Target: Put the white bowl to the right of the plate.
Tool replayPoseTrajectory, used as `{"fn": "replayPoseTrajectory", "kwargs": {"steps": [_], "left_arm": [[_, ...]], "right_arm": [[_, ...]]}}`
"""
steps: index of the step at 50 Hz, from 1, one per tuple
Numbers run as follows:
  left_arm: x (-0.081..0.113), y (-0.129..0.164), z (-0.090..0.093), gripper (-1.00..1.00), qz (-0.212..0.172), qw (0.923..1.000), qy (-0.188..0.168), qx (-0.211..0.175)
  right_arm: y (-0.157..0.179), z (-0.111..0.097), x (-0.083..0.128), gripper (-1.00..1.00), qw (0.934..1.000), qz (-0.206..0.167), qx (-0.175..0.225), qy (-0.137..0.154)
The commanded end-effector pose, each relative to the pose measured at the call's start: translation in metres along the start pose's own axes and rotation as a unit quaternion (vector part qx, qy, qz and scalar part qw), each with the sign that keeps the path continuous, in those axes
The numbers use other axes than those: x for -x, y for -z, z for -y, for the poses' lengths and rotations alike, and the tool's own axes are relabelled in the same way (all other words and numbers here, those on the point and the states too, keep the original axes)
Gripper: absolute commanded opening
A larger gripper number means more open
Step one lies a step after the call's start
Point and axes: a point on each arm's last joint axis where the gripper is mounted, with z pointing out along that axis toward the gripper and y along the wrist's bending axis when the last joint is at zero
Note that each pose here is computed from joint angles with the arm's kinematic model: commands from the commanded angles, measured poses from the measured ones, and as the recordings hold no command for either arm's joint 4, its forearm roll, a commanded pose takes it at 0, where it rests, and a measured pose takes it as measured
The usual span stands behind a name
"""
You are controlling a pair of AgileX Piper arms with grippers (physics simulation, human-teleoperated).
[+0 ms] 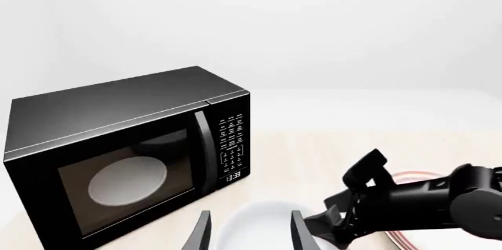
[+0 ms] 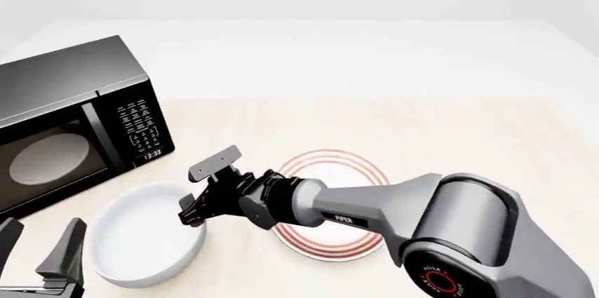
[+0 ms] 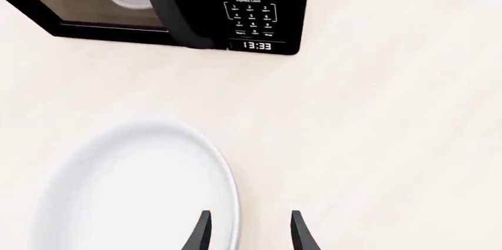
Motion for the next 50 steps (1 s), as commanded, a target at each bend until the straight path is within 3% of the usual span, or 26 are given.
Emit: {"fn": "replayPoseTrajectory", "kwargs": {"steps": [1,12,13,31,50], "left_arm": [[0.000,0.000,0.000,1.00,0.000,1.0000,0.000,0.000],[0.000,0.000,0.000,1.00,0.000,1.0000,0.000,0.000],[0.000,0.000,0.000,1.00,0.000,1.0000,0.000,0.000],[0.000,0.000,0.000,1.00,0.000,1.0000,0.000,0.000],[0.000,0.000,0.000,1.00,0.000,1.0000,0.000,0.000]], "right_arm": [[-0.011,-0.003,-0.011,1.00,0.9999,-0.016,0.001,-0.003],[-0.018,0.003,-0.019,1.00,0.9996,-0.027,-0.005,-0.011],[0.001,0.015,-0.016,-1.00,0.9997,-0.015,-0.013,-0.017],[0.000,0.014,-0.018,-1.00,0.9996,-0.017,-0.012,-0.017],[0.030,0.012,0.003,-1.00,0.9999,0.005,-0.010,-0.002]]}}
